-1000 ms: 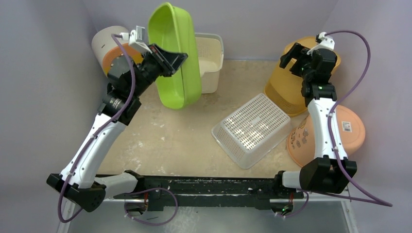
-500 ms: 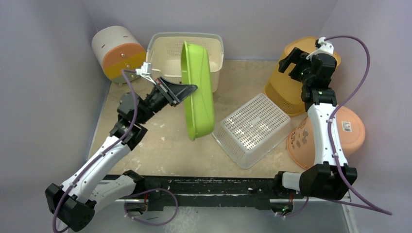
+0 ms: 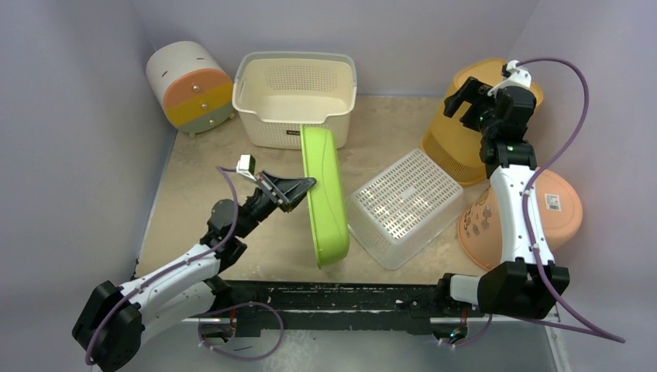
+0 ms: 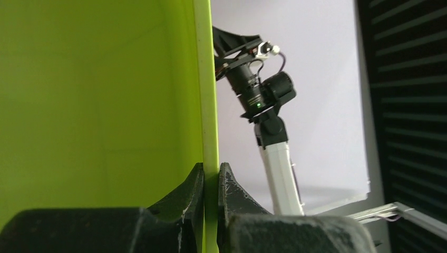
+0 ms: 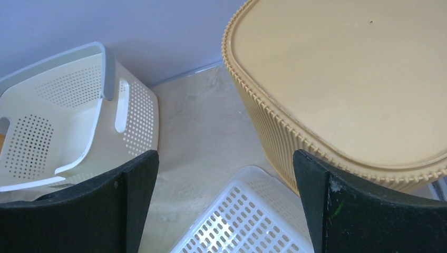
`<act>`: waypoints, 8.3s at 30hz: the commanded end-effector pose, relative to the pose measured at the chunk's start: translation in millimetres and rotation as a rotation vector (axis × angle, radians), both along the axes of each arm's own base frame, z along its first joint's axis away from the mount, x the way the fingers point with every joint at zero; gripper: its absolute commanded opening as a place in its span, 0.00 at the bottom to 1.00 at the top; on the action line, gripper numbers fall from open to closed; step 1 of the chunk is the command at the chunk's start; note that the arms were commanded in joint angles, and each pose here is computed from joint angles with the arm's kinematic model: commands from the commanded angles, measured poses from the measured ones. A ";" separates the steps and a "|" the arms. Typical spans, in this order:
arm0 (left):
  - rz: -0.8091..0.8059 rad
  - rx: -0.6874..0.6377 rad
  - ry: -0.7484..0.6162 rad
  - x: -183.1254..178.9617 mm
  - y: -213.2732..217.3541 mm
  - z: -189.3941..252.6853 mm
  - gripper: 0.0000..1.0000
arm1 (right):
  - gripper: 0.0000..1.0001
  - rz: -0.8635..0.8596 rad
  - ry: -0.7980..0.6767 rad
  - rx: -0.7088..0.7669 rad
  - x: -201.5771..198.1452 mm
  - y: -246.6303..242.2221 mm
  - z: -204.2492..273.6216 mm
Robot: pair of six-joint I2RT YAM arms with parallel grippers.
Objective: Turn the large container upside down
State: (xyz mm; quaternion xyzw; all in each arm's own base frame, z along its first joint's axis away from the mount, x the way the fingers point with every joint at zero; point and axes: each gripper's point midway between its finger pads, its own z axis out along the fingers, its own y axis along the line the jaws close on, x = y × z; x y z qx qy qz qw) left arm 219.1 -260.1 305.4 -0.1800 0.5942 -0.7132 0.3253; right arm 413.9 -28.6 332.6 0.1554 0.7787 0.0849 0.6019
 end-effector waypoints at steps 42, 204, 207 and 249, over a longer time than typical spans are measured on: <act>0.423 1.072 0.698 -40.9 150.3 -221.4 0.03 | 1.00 0.024 -0.006 0.002 4.7 2.9 -23.2; 0.574 1.054 -0.719 262.9 20.0 211.1 0.00 | 1.00 0.110 0.064 0.034 12.0 55.5 -30.1; 0.545 0.847 -0.721 248.2 4.4 229.9 0.00 | 1.00 0.112 0.065 0.041 7.9 56.6 -27.3; 0.290 -0.920 -0.465 228.4 47.2 184.8 0.00 | 1.00 -0.077 0.010 -0.124 -22.7 10.5 6.4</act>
